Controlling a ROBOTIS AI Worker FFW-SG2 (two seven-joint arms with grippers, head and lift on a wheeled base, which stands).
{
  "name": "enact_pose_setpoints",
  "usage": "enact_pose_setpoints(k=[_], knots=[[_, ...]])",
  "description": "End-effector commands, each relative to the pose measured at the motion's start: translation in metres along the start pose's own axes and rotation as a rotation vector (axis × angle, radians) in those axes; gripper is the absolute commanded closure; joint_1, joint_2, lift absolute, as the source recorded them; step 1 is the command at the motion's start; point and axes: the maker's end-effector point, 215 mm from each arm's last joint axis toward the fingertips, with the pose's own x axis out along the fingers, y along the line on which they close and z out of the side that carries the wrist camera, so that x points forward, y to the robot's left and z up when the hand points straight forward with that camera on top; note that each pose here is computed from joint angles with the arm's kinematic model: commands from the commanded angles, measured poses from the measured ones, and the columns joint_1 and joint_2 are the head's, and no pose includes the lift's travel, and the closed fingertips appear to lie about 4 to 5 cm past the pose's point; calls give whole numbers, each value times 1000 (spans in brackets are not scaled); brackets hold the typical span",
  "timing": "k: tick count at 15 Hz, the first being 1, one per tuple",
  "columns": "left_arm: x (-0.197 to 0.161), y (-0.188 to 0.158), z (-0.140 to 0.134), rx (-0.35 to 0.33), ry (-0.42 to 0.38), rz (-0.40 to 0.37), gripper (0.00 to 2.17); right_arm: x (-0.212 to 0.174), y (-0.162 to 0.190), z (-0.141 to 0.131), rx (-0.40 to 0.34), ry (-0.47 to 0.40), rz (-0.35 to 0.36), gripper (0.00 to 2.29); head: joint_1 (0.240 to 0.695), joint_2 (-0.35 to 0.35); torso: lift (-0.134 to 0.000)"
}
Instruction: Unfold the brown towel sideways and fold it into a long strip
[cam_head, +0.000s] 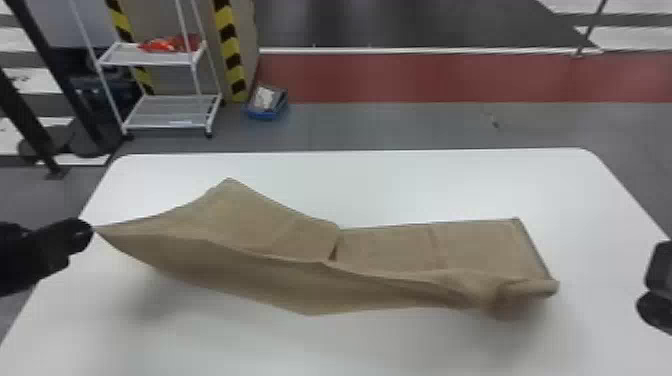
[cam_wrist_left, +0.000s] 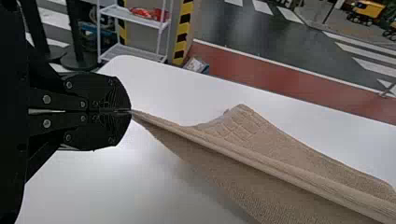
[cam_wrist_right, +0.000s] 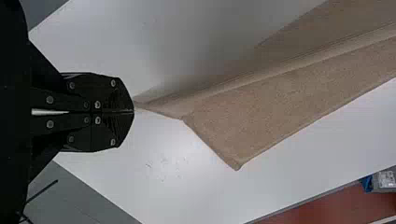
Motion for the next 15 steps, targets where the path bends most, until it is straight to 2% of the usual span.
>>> enact_pose_setpoints(k=[1, 3, 6, 7, 9, 12, 14, 15], knots=[[-26, -4, -30, -12, 44, -2, 1791, -1, 10, 13, -11, -25, 19, 1291, 695, 62, -125], [-43, -10, -47, -14, 76, -9, 1791, 0, 13, 18, -10, -35, 24, 1291, 695, 126, -125], [-47, -22, -50, -23, 82, -28, 1791, 4, 14, 30, -20, -57, 34, 1288, 695, 176, -125], [-47, -28, -49, -28, 83, -37, 1791, 8, 21, 41, -29, -82, 60, 1200, 695, 186, -125], [-45, -34, -43, -24, 75, -47, 1791, 11, 37, 62, 27, -133, 108, 667, 695, 208, -125], [-45, -39, -37, -25, 65, -59, 1791, 13, 63, 87, 59, -177, 167, 549, 695, 251, -125], [-45, -42, -39, -29, 68, -64, 1791, 16, 92, 109, 97, -213, 238, 542, 695, 275, -125], [-45, -42, -39, -30, 67, -63, 1791, 18, 112, 122, 141, -230, 296, 545, 695, 293, -125]])
